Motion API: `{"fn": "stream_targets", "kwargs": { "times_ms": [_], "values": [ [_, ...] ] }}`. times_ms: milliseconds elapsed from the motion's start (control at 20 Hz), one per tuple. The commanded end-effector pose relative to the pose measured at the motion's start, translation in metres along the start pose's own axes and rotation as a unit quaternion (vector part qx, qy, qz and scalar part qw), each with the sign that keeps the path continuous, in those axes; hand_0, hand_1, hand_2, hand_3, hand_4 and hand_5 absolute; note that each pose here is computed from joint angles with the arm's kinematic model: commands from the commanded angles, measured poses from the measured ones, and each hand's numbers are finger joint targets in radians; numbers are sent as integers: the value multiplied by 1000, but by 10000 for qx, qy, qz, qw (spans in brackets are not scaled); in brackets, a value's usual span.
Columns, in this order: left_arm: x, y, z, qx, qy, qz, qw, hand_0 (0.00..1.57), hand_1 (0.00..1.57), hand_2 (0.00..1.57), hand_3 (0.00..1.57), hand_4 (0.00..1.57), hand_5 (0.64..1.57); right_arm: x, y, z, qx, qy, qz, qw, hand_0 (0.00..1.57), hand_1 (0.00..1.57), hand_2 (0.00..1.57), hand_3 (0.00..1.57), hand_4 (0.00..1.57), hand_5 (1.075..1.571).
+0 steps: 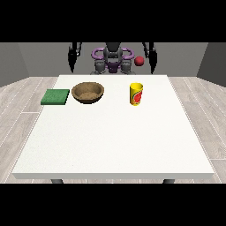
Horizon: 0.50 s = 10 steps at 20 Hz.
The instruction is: Pick the cup and pour the ball into the bowl, then pick the bowl and place it on the pad
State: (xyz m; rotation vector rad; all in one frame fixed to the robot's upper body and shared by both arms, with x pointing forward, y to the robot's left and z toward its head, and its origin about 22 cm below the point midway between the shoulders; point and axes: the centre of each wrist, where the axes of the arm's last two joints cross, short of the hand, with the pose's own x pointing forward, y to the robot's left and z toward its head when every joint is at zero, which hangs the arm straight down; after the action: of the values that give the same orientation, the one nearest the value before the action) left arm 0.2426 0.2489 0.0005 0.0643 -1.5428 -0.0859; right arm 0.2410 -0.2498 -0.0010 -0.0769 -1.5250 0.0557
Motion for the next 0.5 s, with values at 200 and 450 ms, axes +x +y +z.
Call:
{"fn": "stream_targets", "kwargs": {
  "times_ms": [200,450],
  "values": [
    [33,8,-3,-53,-226,-169,9996,0,0,0,0,0,1535,30,-14,-1,6,-141,255,9996,0,0,0,305,1058,1571],
    [74,-20,-18,-238,-225,1424,9893,0,0,0,0,0,1537,91,67,-9,598,-393,-850,9938,0,0,0,0,846,1570]
  ]
}}
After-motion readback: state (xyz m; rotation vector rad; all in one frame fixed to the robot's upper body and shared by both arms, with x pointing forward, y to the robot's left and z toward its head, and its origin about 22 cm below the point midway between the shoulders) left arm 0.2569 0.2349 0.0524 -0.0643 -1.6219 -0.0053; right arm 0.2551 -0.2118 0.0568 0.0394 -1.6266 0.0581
